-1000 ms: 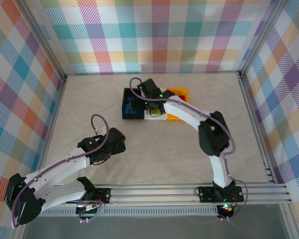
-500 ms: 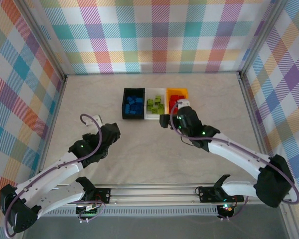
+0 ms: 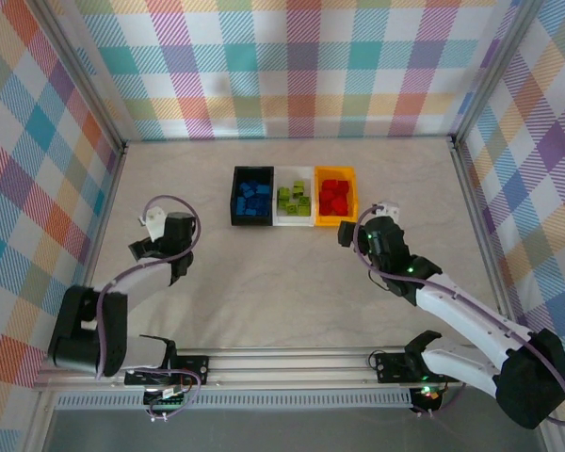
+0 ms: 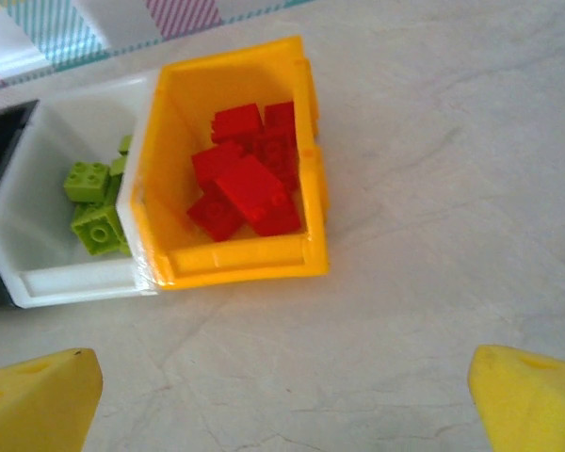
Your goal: Sort the legos into containers by color
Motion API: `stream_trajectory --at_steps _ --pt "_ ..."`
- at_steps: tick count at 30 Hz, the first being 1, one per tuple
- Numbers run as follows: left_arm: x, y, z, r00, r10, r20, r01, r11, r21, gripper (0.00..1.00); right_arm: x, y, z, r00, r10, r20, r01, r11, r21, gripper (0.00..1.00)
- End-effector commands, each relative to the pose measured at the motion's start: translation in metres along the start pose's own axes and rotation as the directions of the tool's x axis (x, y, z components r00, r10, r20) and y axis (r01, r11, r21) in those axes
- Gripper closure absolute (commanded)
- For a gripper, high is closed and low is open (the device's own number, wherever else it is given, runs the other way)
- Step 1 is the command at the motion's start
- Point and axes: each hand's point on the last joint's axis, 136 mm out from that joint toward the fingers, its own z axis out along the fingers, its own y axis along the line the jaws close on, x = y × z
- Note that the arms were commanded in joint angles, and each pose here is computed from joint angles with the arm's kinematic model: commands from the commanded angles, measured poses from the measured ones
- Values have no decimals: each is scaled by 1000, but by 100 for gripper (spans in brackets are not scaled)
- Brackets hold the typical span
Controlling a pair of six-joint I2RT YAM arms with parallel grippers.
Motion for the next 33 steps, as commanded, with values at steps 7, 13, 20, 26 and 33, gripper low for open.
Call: stream_trajectory --at_steps 7,13,20,26,33 --pt "-20 -67 24 991 88 101 -109 969 223 0 -13 -14 0 998 -23 61 21 999 38 0" --pt "-15 -80 20 991 96 97 -125 930 346 0 -19 -22 5 996 -23 83 18 998 59 0" --pt "-12 -89 14 985 127 115 -162 905 394 0 -28 -38 4 989 -54 137 38 992 117 0" --pt "-13 -87 15 988 111 110 -146 909 390 0 -33 -51 6 984 -69 167 45 989 144 0" --pt "1 -88 10 989 33 141 -104 837 537 0 -46 -82 16 974 -124 190 79 970 230 0"
